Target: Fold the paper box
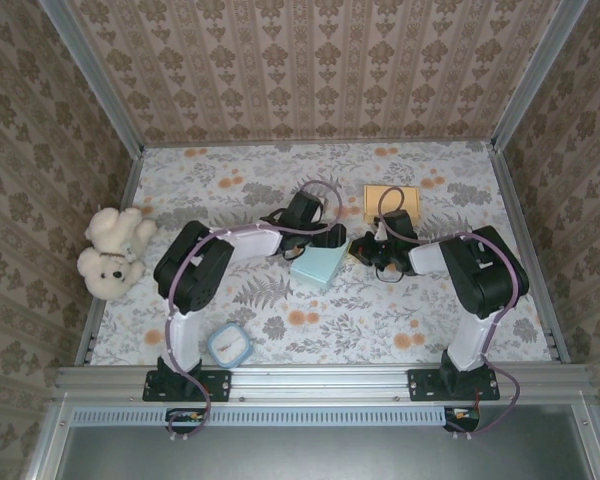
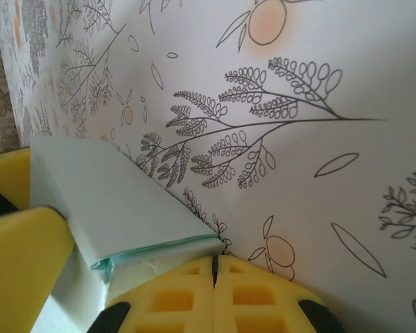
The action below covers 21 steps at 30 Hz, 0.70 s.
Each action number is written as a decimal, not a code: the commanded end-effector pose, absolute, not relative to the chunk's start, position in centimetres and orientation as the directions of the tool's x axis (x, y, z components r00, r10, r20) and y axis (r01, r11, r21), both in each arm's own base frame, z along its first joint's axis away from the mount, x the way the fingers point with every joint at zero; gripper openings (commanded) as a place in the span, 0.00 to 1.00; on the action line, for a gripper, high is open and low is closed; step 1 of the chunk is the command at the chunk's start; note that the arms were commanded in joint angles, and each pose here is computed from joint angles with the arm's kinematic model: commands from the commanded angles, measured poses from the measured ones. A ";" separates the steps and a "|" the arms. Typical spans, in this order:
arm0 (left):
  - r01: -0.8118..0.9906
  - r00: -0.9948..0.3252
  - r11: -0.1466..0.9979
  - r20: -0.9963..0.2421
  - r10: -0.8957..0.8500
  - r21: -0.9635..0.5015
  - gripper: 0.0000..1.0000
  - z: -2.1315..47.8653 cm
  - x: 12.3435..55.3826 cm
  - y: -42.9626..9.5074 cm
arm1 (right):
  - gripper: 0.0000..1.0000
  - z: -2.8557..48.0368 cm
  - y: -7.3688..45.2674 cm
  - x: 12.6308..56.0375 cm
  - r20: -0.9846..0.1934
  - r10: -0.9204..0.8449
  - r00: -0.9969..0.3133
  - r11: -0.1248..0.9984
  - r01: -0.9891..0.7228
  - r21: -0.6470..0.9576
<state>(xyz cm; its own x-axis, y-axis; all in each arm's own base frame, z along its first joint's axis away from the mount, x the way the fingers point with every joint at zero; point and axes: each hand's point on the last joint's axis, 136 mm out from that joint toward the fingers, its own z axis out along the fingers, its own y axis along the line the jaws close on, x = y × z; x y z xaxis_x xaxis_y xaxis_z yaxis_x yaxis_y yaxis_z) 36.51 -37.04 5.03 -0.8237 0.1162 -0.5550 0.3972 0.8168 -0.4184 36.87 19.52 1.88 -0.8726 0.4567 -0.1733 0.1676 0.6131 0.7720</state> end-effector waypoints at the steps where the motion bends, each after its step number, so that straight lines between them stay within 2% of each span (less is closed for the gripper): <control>1: 0.500 -0.817 0.727 -0.535 0.215 -0.471 0.90 6.0 33.1 -41.2 | 0.00 2.0 20.9 36.9 -0.178 0.459 -0.871 0.577 0.139 0.805; 8: 0.375 -0.833 0.825 -0.544 0.099 -0.422 0.90 7.1 36.6 -36.0 | 0.00 3.9 18.0 34.8 -0.274 0.519 -0.810 0.629 0.144 0.764; 11: 0.305 -0.828 0.864 -0.560 0.033 -0.400 0.90 8.3 37.8 -33.2 | 0.01 4.6 16.8 33.7 -0.337 0.514 -0.789 0.684 0.140 0.716; 16: 0.145 -0.825 0.917 -0.557 -0.095 -0.372 0.91 9.8 36.8 -28.4 | 0.31 7.1 15.0 32.8 -0.527 0.430 -0.733 0.826 0.083 0.558; 19: 0.051 -0.839 0.920 -0.517 -0.171 -0.387 0.91 9.8 34.8 -26.5 | 0.47 9.1 14.0 33.3 -0.643 0.352 -0.680 0.888 0.025 0.460; 21: 0.007 -0.852 0.910 -0.478 -0.212 -0.415 0.91 9.5 33.0 -26.0 | 0.62 10.3 13.5 33.9 -0.693 0.310 -0.651 0.915 0.005 0.404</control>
<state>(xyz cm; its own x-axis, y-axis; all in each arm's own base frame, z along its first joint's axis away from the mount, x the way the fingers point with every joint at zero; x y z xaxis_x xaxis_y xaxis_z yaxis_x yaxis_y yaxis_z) 35.40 -27.52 10.75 -0.8243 -0.1351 -0.5498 0.1278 0.9017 -0.4131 33.30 15.96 10.05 -0.6942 0.4042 -0.5956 -0.0134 0.8201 0.5721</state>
